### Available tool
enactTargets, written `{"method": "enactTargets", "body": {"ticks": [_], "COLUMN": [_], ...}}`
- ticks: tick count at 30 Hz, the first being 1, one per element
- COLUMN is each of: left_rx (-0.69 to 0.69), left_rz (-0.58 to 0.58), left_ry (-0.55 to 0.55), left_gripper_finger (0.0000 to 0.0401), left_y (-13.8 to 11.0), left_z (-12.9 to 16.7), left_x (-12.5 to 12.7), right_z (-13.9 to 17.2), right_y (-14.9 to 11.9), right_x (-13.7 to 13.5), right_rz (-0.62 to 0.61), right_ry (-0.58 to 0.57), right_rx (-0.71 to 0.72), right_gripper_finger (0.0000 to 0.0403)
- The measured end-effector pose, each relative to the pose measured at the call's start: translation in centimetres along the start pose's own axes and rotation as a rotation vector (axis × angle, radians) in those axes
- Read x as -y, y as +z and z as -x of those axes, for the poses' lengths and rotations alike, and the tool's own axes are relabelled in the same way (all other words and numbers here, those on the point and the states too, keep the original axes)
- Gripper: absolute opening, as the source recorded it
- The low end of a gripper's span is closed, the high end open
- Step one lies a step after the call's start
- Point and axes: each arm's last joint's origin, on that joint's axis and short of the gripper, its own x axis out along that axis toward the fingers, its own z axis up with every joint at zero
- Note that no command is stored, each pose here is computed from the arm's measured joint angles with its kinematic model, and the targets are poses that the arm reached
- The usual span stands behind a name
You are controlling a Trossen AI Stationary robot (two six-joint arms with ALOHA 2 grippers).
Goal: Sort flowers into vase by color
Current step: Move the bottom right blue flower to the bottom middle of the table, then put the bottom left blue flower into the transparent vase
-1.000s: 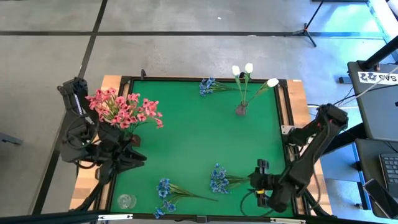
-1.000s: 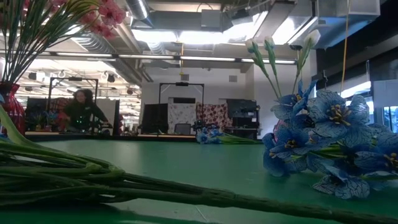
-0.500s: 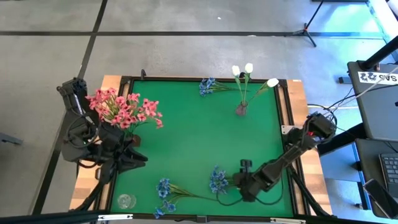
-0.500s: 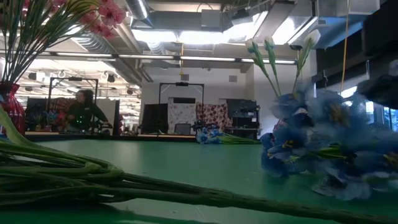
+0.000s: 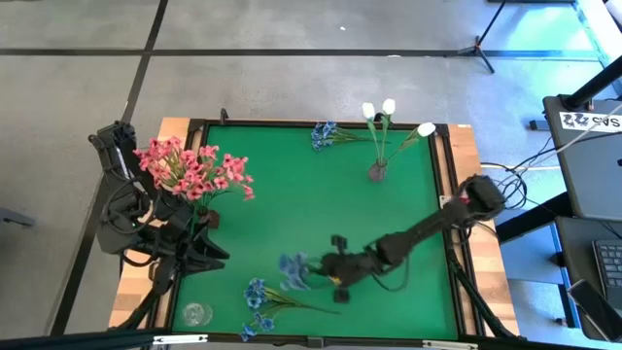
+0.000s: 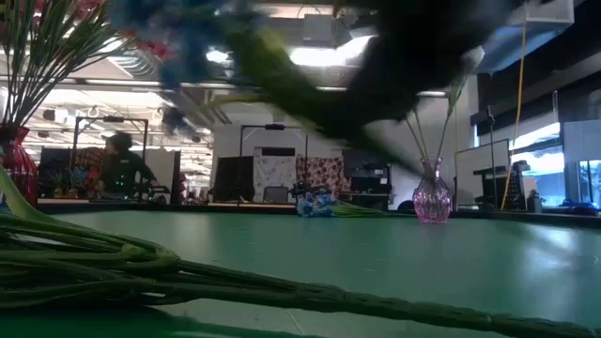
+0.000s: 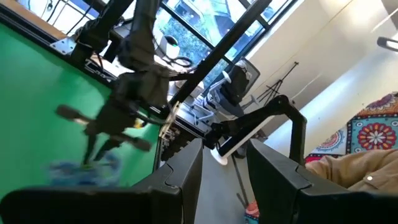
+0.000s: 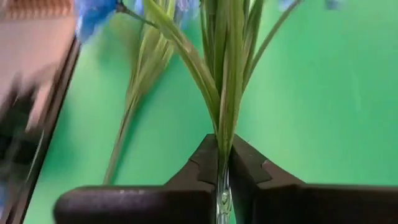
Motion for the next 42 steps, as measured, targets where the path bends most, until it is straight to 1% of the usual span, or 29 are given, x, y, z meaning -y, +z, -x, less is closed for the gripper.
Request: {"method": "enactTargets", "body": {"ticks": [3,5,7,9,11,14,16,18,21,25,32,35,37,39,42], "left_rx": [0.000,-0.002,-0.005,-0.004,-0.012,-0.028,-0.054,-0.078,-0.109,-0.185,-0.320,-0.394,-0.454,-0.487,-0.501], "left_rz": [0.002,0.000,-0.010,-0.030,-0.064,-0.104,-0.157,-0.217,-0.288,-0.349,-0.470,-0.466,-0.449,-0.436,-0.438], "left_ry": [0.000,0.003,0.014,0.037,0.056,0.085,0.094,0.104,0.116,0.141,0.232,0.262,0.277,0.305,0.355], "left_gripper_finger": [0.0121,0.0121,0.0121,0.0121,0.0121,0.0121,0.0121,0.0121,0.0121,0.0121,0.0121,0.0124,0.0133,0.0149,0.0179], "left_y": [0.0,-0.1,-0.4,-0.8,-1.1,-1.8,-2.4,-3.2,-4.2,-6.4,-11.4,-13.3,-14.6,-15.5,-16.3], "left_z": [0.0,-0.1,-0.5,-1.1,-1.9,-3.2,-3.9,-4.6,-5.4,-6.6,-9.5,-10.9,-11.7,-12.4,-13.4], "left_x": [0.0,0.0,0.0,-0.2,-0.4,-0.7,-0.9,-1.0,-1.1,-1.5,-3.2,-4.3,-5.1,-5.9,-7.2], "right_z": [-2.0,-3.2,-3.9,-4.0,-3.8,-2.8,-1.6,-0.6,0.3,1.2,1.3,1.3,1.3,1.3,1.3], "right_y": [1.1,1.2,0.8,0.8,1.0,1.4,2.4,3.1,3.5,4.3,4.4,4.4,4.3,4.3,4.1], "right_x": [2.1,3.2,3.8,4.1,4.0,3.8,3.0,2.1,1.0,-0.4,-0.4,-0.4,-0.4,-0.4,-0.4], "right_rz": [-0.030,-0.044,-0.047,-0.054,-0.062,-0.062,-0.058,-0.034,0.005,0.014,-0.092,-0.107,-0.109,-0.109,-0.114], "right_ry": [-0.030,-0.047,-0.045,-0.017,-0.005,-0.024,-0.047,-0.074,-0.098,-0.085,-0.100,-0.092,-0.085,-0.079,-0.068], "right_rx": [0.044,0.024,-0.016,-0.038,-0.043,-0.080,-0.087,-0.105,-0.171,-0.165,-0.176,-0.180,-0.188,-0.197,-0.218], "right_gripper_finger": [0.0013,0.0032,0.0072,0.0123,0.0176,0.0251,0.0287,0.0308,0.0319,0.0319,0.0319,0.0319,0.0319,0.0319,0.0319]}}
